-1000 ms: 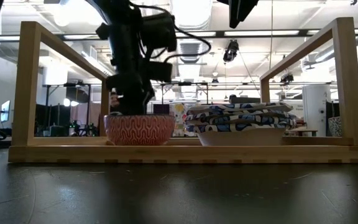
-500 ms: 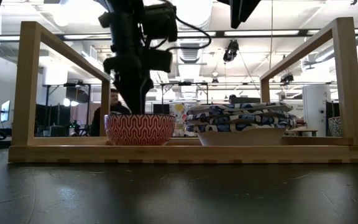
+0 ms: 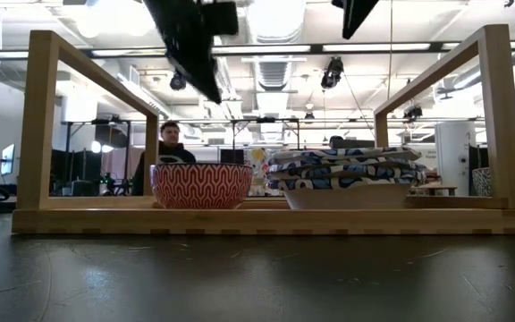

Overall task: Place and stack bowls onto a shelf
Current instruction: Stack the red patterned bowl on top of the dark blue patterned bowl on the shelf

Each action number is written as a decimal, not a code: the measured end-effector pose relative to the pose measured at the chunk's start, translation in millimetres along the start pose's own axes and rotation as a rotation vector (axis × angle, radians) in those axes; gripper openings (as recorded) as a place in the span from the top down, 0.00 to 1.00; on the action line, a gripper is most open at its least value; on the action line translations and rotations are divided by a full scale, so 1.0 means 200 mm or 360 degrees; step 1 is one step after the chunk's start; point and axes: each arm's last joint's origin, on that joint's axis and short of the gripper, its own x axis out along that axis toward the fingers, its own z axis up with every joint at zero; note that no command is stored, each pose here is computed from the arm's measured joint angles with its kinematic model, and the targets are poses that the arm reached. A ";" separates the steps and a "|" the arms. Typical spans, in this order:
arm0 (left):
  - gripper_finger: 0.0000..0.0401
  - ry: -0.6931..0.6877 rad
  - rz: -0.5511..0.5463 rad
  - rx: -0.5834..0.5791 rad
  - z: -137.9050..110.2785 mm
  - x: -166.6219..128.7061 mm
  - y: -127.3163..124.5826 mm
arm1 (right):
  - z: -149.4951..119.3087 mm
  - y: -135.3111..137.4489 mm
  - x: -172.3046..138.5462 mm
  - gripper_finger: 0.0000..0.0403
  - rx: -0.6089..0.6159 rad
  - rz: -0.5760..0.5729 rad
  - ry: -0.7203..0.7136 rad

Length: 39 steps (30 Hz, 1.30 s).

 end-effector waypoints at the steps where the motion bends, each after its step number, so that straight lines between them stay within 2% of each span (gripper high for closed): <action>1: 0.64 -0.0053 -0.0004 -0.0001 0.00 -0.04 -0.01 | -0.02 -0.02 0.01 0.64 0.0025 0.0005 -0.0009; 5: 0.64 -0.0262 -0.0027 -0.0013 0.00 -0.19 -0.04 | -0.13 -0.05 0.01 0.64 0.0177 0.0026 0.0024; 10: 0.64 -0.0464 -0.0049 -0.0013 -0.01 -0.36 -0.06 | -0.32 -0.07 -0.04 0.64 0.0507 0.0018 0.0020; 14: 0.64 -0.0613 -0.0057 -0.0014 -0.01 -0.45 -0.06 | -0.48 -0.07 -0.05 0.64 0.0794 0.0014 0.0043; 18: 0.64 -0.0682 -0.0052 0.0012 -0.01 -0.49 -0.06 | -0.61 -0.06 0.03 0.64 0.0977 -0.0021 0.0139; 22: 0.64 -0.0699 -0.0050 0.0016 -0.01 -0.50 -0.06 | -0.69 -0.04 0.11 0.64 0.1005 -0.0052 0.0249; 28: 0.64 -0.0702 -0.0050 0.0017 -0.01 -0.50 -0.06 | -0.78 -0.02 0.26 0.63 0.1040 -0.0006 0.0483; 33: 0.64 -0.0716 -0.0045 0.0038 -0.02 -0.52 -0.06 | -0.86 0.01 0.38 0.57 0.1077 -0.0012 0.0664; 39: 0.64 -0.0725 -0.0037 0.0072 -0.03 -0.54 -0.06 | -0.89 0.03 0.46 0.49 0.1100 0.0071 0.0684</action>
